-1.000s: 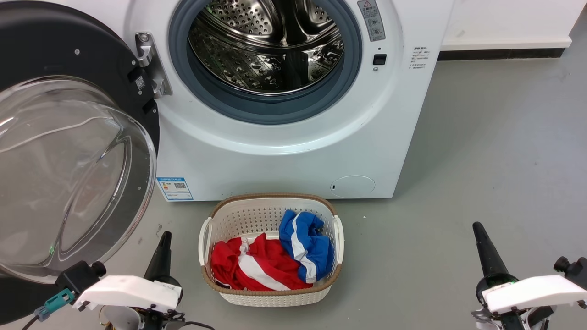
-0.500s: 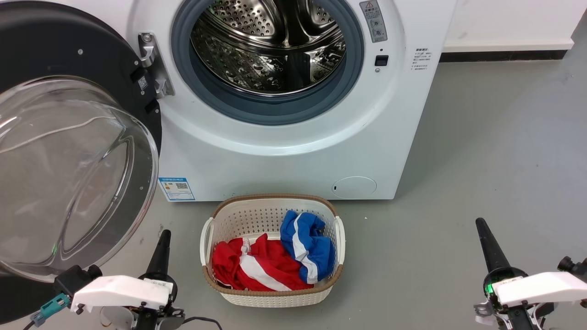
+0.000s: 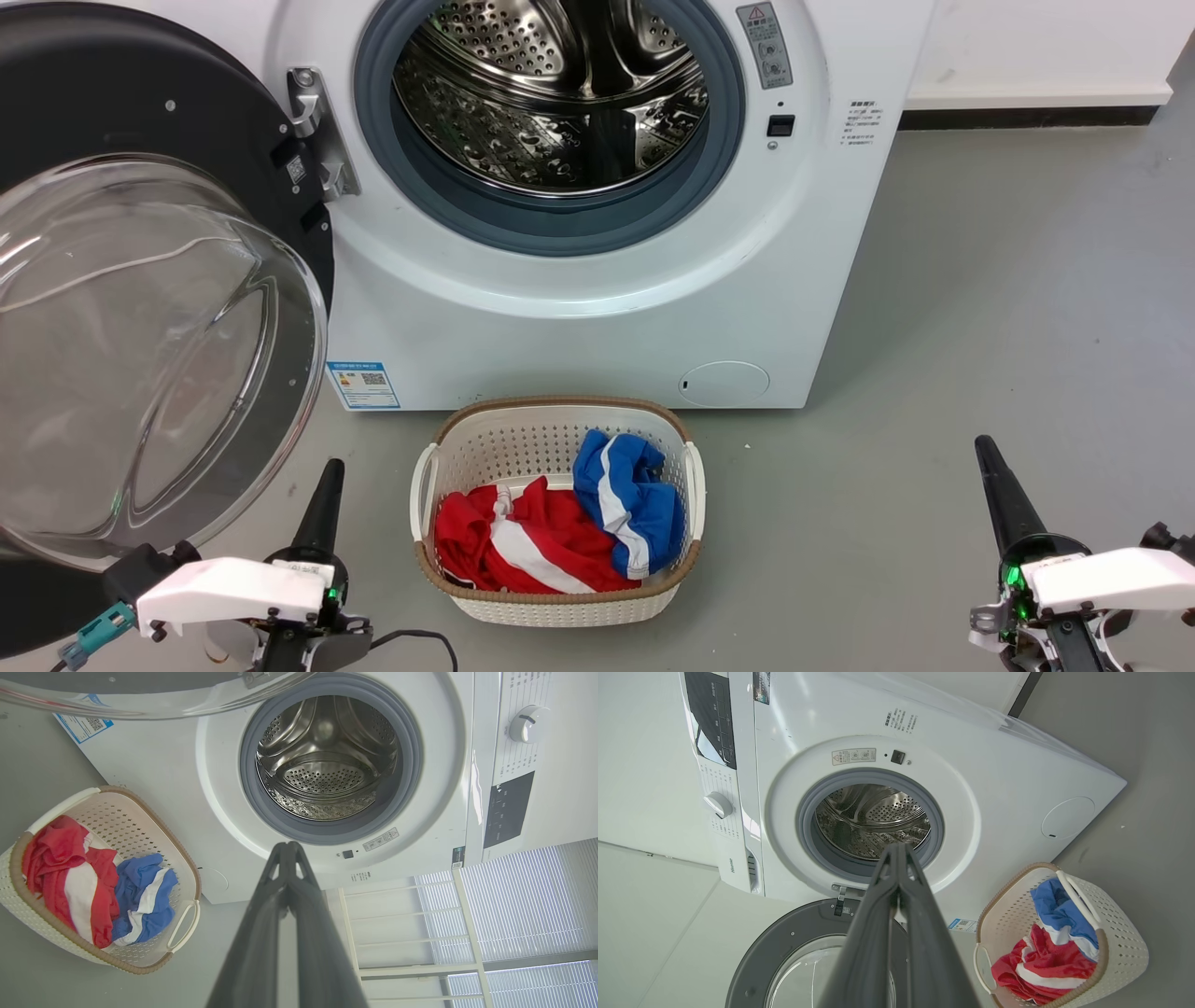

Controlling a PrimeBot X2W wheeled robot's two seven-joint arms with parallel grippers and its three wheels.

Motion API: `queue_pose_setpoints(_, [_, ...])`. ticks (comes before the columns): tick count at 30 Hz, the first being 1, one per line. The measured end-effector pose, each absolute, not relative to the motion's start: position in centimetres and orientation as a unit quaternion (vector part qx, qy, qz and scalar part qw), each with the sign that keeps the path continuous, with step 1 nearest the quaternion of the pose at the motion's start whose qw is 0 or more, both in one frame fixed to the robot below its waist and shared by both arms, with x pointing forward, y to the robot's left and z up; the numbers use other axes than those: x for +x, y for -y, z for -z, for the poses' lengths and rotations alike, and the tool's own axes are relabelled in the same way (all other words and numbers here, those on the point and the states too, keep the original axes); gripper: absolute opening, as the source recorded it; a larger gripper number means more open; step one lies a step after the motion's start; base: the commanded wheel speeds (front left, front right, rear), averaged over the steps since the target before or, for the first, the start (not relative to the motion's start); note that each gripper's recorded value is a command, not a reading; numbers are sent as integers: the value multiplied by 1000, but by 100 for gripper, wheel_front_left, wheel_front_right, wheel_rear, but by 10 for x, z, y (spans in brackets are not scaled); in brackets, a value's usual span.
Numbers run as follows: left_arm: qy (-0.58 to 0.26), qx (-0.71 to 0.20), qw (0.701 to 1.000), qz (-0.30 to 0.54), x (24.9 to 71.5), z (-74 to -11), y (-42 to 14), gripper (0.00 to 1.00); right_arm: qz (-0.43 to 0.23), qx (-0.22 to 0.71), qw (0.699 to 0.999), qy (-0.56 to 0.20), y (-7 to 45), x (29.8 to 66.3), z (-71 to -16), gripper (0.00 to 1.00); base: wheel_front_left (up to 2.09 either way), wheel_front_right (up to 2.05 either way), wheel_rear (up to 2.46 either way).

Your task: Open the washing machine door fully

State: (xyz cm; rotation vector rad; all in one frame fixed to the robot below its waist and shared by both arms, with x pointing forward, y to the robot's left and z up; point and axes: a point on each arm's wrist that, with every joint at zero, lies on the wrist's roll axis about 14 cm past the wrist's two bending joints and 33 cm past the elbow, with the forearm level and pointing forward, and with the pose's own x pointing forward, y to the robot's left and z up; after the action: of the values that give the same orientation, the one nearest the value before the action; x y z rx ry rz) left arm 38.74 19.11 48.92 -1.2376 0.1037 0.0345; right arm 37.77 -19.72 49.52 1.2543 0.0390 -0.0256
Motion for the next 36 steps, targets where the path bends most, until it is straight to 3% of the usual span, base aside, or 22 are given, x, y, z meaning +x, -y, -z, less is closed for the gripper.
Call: queue_pose_setpoints(36, [-10, -694, 720, -6, 388, -502, -199, 0, 4, 693, 721, -4, 200, 387, -504, 0, 0, 0, 0])
